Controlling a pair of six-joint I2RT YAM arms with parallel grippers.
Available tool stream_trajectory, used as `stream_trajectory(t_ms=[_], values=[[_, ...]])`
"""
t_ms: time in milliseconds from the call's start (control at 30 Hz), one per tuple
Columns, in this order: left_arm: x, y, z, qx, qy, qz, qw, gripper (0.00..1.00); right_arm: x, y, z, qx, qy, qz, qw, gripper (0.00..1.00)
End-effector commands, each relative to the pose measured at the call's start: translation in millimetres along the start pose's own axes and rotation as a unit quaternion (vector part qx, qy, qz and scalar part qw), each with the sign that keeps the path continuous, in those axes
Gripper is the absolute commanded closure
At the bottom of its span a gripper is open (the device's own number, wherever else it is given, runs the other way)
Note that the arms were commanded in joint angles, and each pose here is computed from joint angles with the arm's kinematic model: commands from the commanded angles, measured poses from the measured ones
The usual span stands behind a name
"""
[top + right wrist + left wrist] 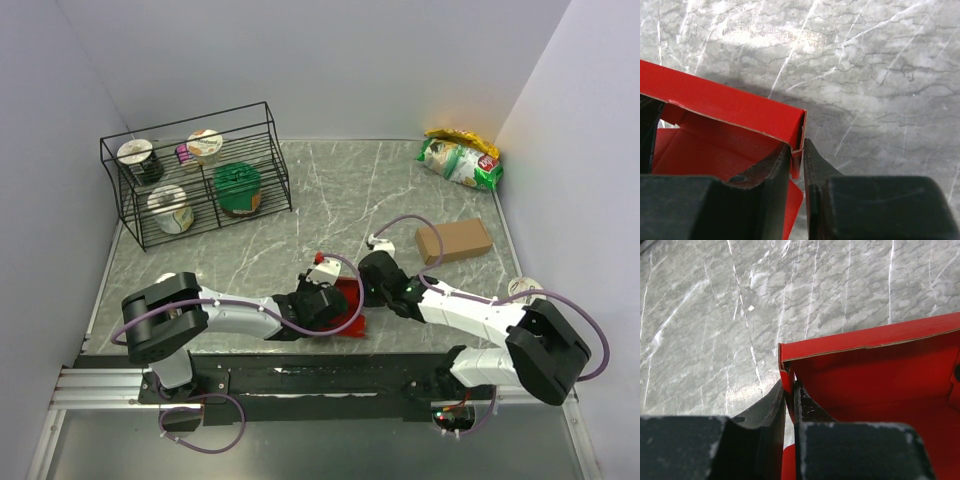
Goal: Fold the paper box
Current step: Adjust the paper box at the center of the board.
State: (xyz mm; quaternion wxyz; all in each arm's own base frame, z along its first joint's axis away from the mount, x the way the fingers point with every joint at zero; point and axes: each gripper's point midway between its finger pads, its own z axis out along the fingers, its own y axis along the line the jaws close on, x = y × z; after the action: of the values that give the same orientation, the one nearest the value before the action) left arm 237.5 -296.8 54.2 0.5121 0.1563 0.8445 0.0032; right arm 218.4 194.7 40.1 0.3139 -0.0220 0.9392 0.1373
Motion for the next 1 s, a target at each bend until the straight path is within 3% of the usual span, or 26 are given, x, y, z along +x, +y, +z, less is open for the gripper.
stream_trajectory(t_ms=[0,100,233,667,967], values=[[4.2,15.9,-6.5,-0.022,0.003,0.036,0.999,0.99,8.5,-15.8,5.8,0.031,0.013,-0.001,0.999,0.79],[3.0,18.3,-7.5,-0.026,0.001,0.033,0.999,0.99,12.1,-22.5,6.4,0.05,0.022,0.001,0.998,0.84],[-0.2,22.2,-9.8,-0.034,-0.005,0.029,0.999,0.99,17.0,-34.6,6.3,0.086,0.034,0.001,0.996,1.0],[-25.3,43.6,-25.5,-0.066,-0.037,0.047,0.996,0.99,-3.0,-45.9,-2.6,0.155,0.026,-0.027,0.987,1.0],[-44.2,53.4,-34.1,-0.055,-0.058,0.02,0.997,0.99,-27.8,-59.0,-16.6,0.226,0.004,-0.04,0.973,1.0]])
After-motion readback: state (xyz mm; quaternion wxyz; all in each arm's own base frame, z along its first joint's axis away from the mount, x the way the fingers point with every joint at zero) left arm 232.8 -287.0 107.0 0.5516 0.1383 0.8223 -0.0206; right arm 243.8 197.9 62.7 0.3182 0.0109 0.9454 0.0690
